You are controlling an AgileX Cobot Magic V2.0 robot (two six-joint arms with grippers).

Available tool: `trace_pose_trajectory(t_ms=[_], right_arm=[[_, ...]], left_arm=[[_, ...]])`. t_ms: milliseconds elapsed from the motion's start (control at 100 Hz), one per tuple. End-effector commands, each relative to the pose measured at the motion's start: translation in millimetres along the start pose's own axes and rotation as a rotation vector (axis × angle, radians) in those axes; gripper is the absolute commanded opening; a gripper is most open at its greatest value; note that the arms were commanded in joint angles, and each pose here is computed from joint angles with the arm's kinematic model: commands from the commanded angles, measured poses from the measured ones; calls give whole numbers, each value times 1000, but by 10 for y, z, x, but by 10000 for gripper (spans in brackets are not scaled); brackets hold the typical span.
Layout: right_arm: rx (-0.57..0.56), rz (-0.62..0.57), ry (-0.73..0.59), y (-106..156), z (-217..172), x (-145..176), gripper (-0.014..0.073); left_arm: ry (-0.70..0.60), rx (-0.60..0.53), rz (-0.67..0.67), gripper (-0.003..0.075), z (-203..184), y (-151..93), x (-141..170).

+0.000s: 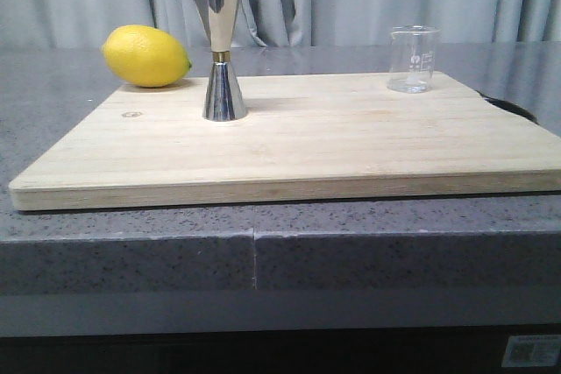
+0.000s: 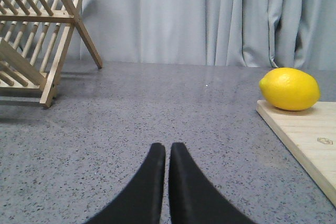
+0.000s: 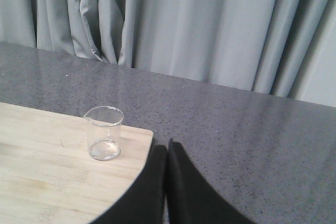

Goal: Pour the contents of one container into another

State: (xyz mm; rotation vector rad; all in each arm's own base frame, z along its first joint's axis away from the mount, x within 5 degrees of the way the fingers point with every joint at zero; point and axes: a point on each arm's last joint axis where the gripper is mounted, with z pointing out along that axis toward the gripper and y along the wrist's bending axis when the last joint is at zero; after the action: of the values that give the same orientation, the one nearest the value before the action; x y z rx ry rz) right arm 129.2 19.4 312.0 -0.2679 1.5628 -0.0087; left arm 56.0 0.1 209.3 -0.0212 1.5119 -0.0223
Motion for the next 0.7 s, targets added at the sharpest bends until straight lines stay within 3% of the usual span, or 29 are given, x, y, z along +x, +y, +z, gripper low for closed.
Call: trace_pose_trajectory(t_ms=[0, 410, 550, 690], right_arm=[[-20, -6, -89, 5, -5, -147, -46], [-32, 2, -123, 16, -8, -178, -46], [20, 58, -97, -34, -5, -154, -46], [59, 17, -105, -67, -15, -162, -46]], left_arm=[[-63, 18, -19, -10, -10, -11, 20], [-63, 18, -19, -10, -10, -11, 20], [-63, 18, -19, -10, -10, -11, 20], [-63, 18, -19, -10, -10, -11, 20]])
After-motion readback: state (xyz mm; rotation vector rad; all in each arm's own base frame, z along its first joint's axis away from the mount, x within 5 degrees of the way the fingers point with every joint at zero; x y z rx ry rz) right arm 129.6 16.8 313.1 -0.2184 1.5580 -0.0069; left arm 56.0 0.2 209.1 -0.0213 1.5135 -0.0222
